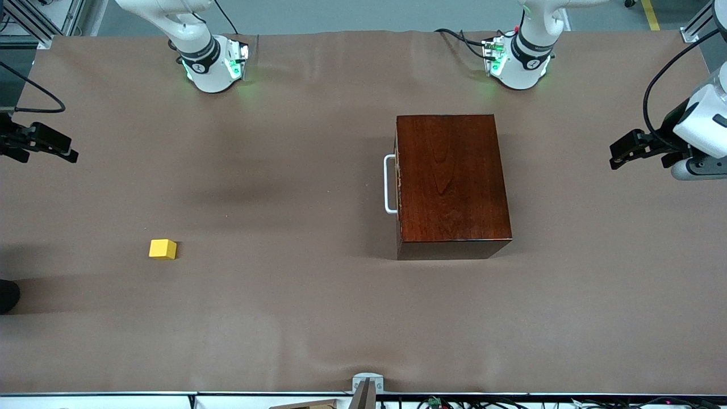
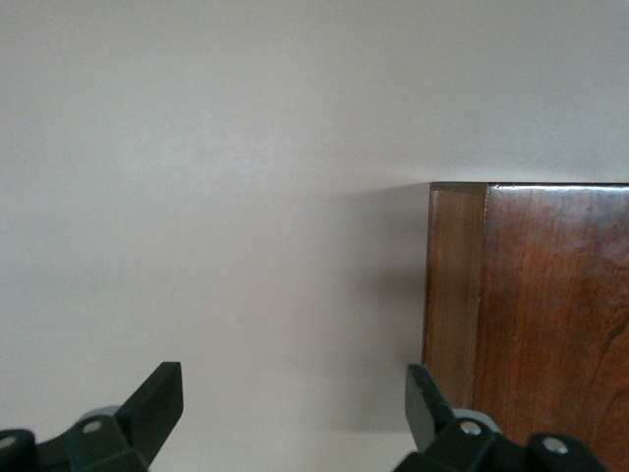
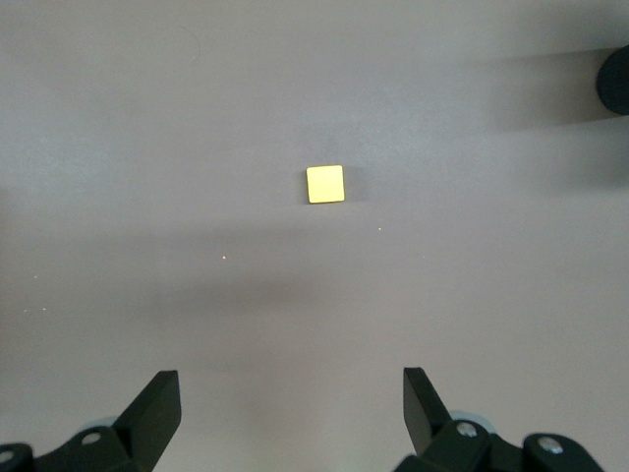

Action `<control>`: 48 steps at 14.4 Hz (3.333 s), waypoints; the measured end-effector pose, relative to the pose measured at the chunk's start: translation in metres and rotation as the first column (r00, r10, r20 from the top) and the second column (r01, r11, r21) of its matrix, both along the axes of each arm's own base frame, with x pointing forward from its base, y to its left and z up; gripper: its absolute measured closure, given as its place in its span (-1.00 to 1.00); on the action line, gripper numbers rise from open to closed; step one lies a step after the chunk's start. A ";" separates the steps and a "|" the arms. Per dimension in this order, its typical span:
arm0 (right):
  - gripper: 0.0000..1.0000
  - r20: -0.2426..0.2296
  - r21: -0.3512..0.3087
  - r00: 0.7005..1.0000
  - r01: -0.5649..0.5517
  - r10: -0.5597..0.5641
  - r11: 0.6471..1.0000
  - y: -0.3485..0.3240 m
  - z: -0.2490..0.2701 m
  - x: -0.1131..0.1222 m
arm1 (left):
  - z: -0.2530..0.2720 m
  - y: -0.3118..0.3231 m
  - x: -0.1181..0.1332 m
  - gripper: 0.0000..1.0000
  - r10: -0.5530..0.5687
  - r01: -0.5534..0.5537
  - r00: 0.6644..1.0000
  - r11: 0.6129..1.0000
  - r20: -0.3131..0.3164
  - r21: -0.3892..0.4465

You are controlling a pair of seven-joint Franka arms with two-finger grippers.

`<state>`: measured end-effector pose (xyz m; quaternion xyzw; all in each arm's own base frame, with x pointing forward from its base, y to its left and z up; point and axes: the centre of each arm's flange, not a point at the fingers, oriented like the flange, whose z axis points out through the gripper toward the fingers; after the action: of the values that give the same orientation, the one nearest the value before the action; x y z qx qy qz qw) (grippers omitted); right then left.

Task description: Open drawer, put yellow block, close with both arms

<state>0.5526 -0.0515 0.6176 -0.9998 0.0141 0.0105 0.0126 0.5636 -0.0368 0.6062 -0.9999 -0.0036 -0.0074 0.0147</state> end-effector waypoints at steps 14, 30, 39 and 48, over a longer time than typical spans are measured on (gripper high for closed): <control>-1.00 0.003 -0.001 1.000 0.005 -0.005 1.000 -0.003 0.002 0.000 | -0.001 -0.003 0.000 -1.00 -0.005 0.005 1.000 1.000 -0.006 0.000; -1.00 0.006 -0.002 1.000 0.011 -0.011 1.000 -0.006 0.003 0.000 | 0.022 -0.296 -0.076 -1.00 0.051 -0.067 0.991 0.990 -0.124 -0.123; -1.00 0.011 -0.003 1.000 0.021 -0.021 1.000 -0.012 0.005 0.000 | -0.075 -0.482 -0.144 -1.00 0.050 -0.049 0.992 0.999 -0.117 0.011; -1.00 0.008 -0.003 1.000 0.021 -0.021 1.000 -0.012 0.003 0.001 | -0.175 -0.524 -0.137 -1.00 -0.069 0.075 0.996 0.989 -0.057 0.123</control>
<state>0.5531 -0.0631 0.6209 -0.9996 0.0248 0.0065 0.0111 0.4265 -0.5606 0.4314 -0.9963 0.0333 0.0184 0.0773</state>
